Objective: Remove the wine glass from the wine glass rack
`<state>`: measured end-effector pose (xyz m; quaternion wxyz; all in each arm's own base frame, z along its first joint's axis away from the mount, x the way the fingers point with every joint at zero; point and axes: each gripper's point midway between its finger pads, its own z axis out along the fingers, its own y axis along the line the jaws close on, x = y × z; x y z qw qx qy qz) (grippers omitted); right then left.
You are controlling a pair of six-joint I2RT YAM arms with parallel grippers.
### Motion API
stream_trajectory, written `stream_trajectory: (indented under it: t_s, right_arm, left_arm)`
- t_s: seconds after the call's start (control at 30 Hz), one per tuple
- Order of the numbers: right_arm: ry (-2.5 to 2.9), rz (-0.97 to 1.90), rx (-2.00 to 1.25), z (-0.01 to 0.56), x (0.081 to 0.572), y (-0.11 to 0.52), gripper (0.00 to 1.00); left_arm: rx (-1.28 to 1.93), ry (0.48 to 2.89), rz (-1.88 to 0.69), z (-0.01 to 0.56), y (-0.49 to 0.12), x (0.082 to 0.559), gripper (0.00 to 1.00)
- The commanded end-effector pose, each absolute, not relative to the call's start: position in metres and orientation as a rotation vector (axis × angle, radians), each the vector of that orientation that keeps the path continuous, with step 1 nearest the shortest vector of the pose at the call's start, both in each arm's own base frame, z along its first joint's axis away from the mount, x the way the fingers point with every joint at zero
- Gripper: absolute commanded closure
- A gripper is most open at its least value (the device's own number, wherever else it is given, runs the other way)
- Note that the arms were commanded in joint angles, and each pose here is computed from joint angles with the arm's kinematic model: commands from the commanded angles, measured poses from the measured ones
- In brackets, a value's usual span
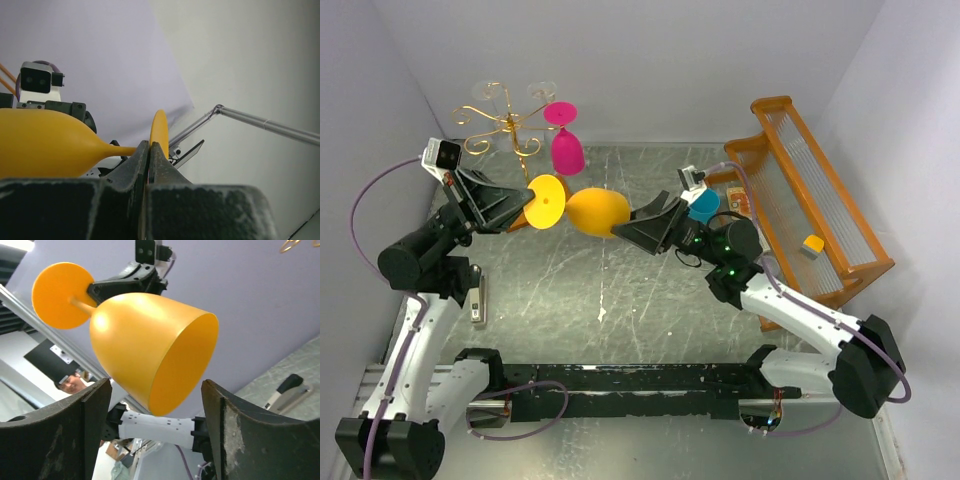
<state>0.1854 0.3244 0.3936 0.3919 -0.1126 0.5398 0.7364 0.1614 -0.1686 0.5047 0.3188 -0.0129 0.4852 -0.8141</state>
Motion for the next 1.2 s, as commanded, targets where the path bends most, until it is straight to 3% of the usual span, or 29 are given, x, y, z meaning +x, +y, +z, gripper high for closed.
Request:
stream_trajectory:
  t_s: [0.0,0.27,0.5,0.63,0.93,1.03,1.17]
  right_arm:
    - [1.173,1.956,-0.336,0.433,0.167,0.324,0.32]
    - [1.035,1.988,-0.374,0.447,0.144,0.317,0.51]
    - [0.978,1.992,-0.389,0.452,0.136,0.311,0.81]
    - [0.954,1.961,-0.403,0.453,0.132,0.306,0.99]
    - [1.115,1.64,-0.363,0.433,0.156,0.295,1.0]
    - [1.265,1.435,-0.308,0.415,0.179,0.285,1.0]
    - [1.474,1.16,-0.261,0.374,0.207,0.268,1.0]
  left_arm:
    - [-0.013,1.161,-2.312,0.518,-0.161,0.133,0.93]
    - [-0.023,1.125,-2.371,0.514,-0.158,0.129,0.93]
    - [-0.006,1.187,-2.341,0.507,-0.165,0.132,0.9]
    - [0.003,1.255,-2.261,0.495,-0.172,0.137,0.76]
    - [-0.067,1.537,-1.901,0.441,-0.185,0.174,0.24]
    - [-0.157,1.679,-1.742,0.408,-0.183,0.189,0.15]
    - [-0.214,1.81,-1.552,0.372,-0.176,0.203,0.13]
